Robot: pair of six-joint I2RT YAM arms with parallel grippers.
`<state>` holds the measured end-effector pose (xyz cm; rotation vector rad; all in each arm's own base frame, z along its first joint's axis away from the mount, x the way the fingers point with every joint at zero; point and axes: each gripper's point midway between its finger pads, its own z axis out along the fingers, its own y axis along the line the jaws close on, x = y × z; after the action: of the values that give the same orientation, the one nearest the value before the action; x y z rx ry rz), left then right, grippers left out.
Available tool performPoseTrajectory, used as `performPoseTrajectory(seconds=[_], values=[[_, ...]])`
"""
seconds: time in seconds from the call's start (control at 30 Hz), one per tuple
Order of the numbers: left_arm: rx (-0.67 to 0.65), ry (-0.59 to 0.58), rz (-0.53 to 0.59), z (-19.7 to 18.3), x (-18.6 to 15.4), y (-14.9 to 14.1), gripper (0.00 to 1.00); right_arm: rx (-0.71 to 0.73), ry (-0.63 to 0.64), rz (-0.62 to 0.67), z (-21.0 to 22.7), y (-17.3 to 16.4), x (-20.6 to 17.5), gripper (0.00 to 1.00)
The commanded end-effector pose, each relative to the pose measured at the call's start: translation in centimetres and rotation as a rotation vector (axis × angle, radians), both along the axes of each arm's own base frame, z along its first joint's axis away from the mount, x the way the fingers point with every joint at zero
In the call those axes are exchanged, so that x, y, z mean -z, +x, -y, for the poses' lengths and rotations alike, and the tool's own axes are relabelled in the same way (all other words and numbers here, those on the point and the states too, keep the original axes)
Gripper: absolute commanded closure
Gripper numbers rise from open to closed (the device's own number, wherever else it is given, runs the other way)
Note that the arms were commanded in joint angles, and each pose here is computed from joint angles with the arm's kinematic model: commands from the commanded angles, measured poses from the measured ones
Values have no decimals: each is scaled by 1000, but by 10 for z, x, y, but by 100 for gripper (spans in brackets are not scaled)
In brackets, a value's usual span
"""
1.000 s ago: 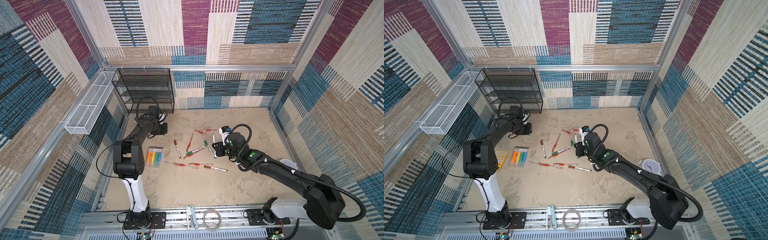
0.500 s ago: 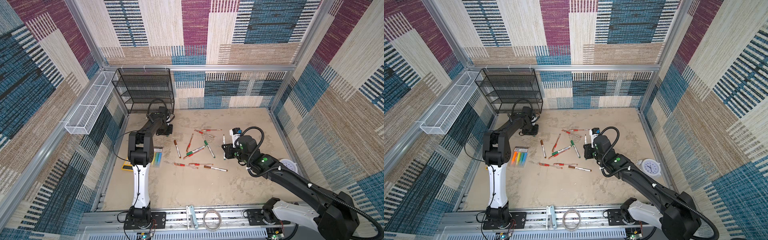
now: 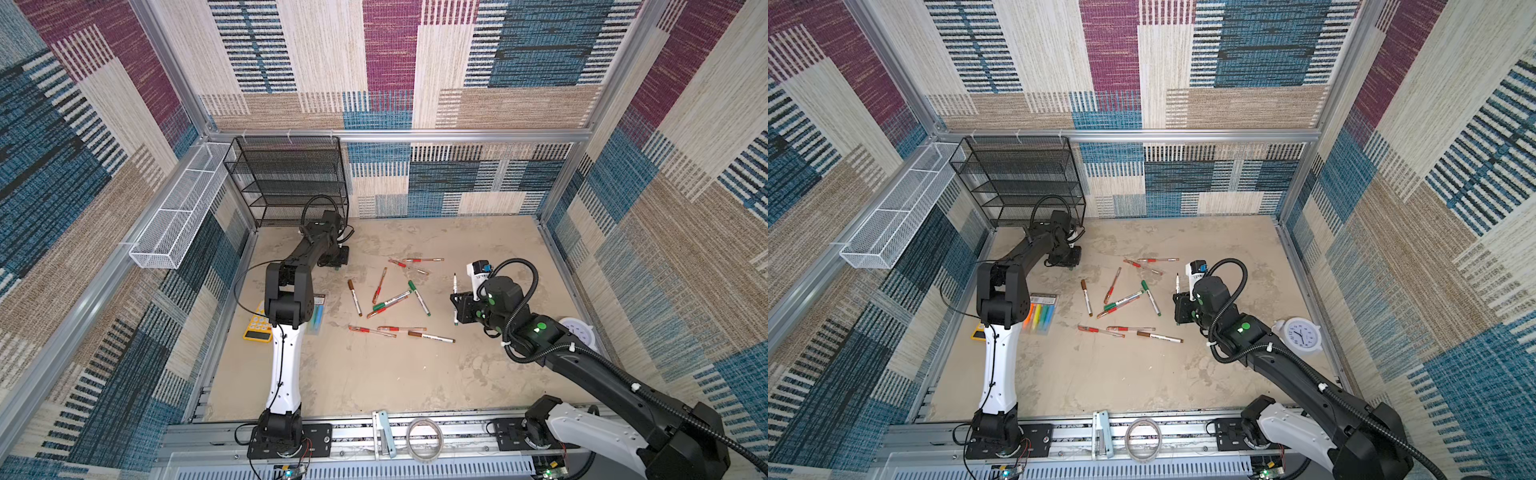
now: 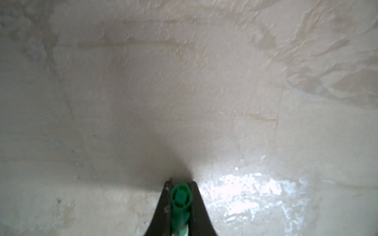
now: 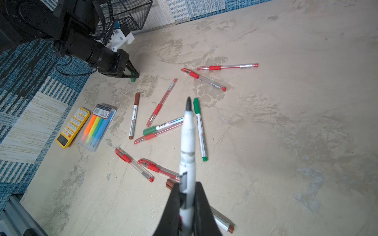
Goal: Remove pen caps from pens
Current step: Place the pen cap at the top-left of the table, then place the pen at the top-right of the table.
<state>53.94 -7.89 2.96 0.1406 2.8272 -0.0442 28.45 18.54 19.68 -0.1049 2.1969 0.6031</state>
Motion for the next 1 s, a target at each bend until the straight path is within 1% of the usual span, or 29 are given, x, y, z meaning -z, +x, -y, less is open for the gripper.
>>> performPoseTrajectory(seconds=[0.0,0.23,0.33,0.4,0.5,0.57,0.6,0.67,0.77,0.9,0.97], values=[[7,25,-52,-4,9,-10,87,27,8,29,4,2,-8,99],[-3,48,-38,-8,6,-10,78,14,5,28,4,0,-7,100],[-1,42,-14,-6,-7,-10,72,18,4,25,5,-1,-8,100],[-9,25,-2,-5,-15,-10,70,15,4,31,5,-1,-8,100],[-2,15,20,0,-29,-11,65,26,-11,39,8,0,-8,100],[4,15,41,2,-43,-15,61,26,-12,42,8,1,-11,100],[1,2,51,4,-49,-17,59,21,-13,46,7,2,-13,100],[-9,-27,71,6,-66,-22,57,19,-26,57,6,6,-14,100],[19,-73,118,18,-95,-33,52,27,-52,57,7,13,-14,100],[78,-105,194,28,-135,-61,45,27,-94,51,8,29,-13,100],[83,-130,220,28,-148,-76,41,30,-126,46,12,39,-10,100]])
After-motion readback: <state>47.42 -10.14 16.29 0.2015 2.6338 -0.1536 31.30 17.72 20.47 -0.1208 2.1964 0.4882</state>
